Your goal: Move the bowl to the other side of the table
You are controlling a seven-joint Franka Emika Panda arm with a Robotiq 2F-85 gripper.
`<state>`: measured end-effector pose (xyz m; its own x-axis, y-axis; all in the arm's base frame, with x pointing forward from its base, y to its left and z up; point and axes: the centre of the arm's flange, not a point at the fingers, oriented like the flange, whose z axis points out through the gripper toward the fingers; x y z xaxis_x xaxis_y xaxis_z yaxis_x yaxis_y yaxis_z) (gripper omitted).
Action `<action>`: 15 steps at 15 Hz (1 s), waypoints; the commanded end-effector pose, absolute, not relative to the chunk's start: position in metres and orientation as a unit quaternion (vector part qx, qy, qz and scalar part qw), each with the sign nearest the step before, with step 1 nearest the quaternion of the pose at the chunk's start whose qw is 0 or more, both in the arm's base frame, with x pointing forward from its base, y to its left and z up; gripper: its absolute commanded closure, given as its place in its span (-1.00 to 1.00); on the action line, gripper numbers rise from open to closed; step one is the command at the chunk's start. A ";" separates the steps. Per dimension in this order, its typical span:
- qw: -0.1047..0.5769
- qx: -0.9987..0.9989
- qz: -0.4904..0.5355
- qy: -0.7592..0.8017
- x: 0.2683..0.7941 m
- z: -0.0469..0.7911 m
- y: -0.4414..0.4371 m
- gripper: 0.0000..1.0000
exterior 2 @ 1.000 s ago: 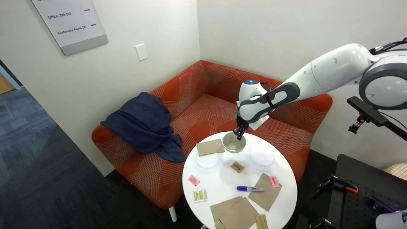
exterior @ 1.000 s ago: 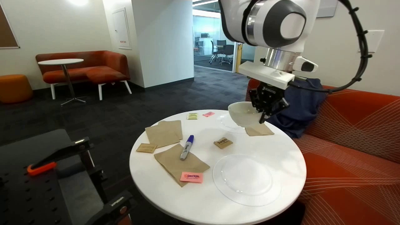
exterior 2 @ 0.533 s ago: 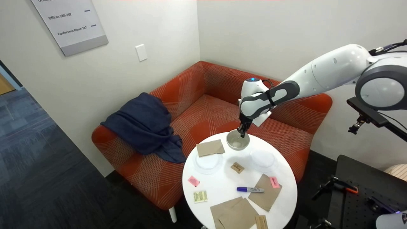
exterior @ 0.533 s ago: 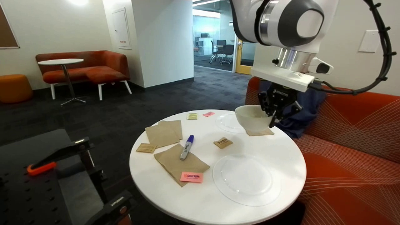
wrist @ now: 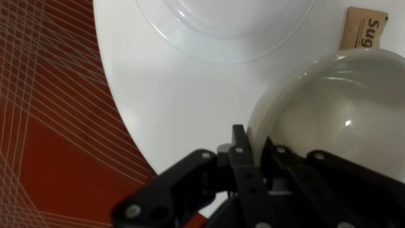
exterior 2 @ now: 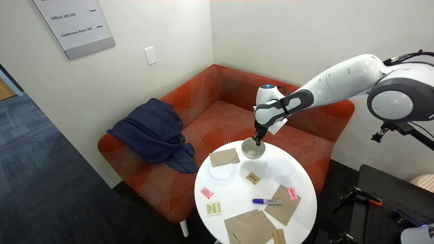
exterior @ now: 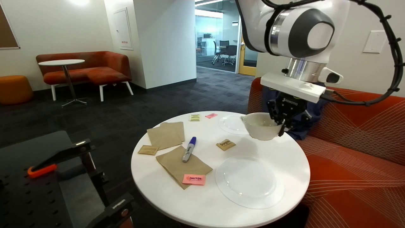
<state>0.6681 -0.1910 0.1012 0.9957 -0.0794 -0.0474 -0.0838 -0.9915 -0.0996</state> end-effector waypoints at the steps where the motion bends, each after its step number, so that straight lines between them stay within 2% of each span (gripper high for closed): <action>1: 0.050 -0.998 0.027 0.031 0.684 0.094 -0.197 0.95; 15: 0.034 -0.998 0.039 0.039 0.679 0.066 -0.213 0.95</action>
<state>0.6696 -0.2097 0.0629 0.9936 -0.0920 -0.0655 -0.0969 -0.9925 -0.0749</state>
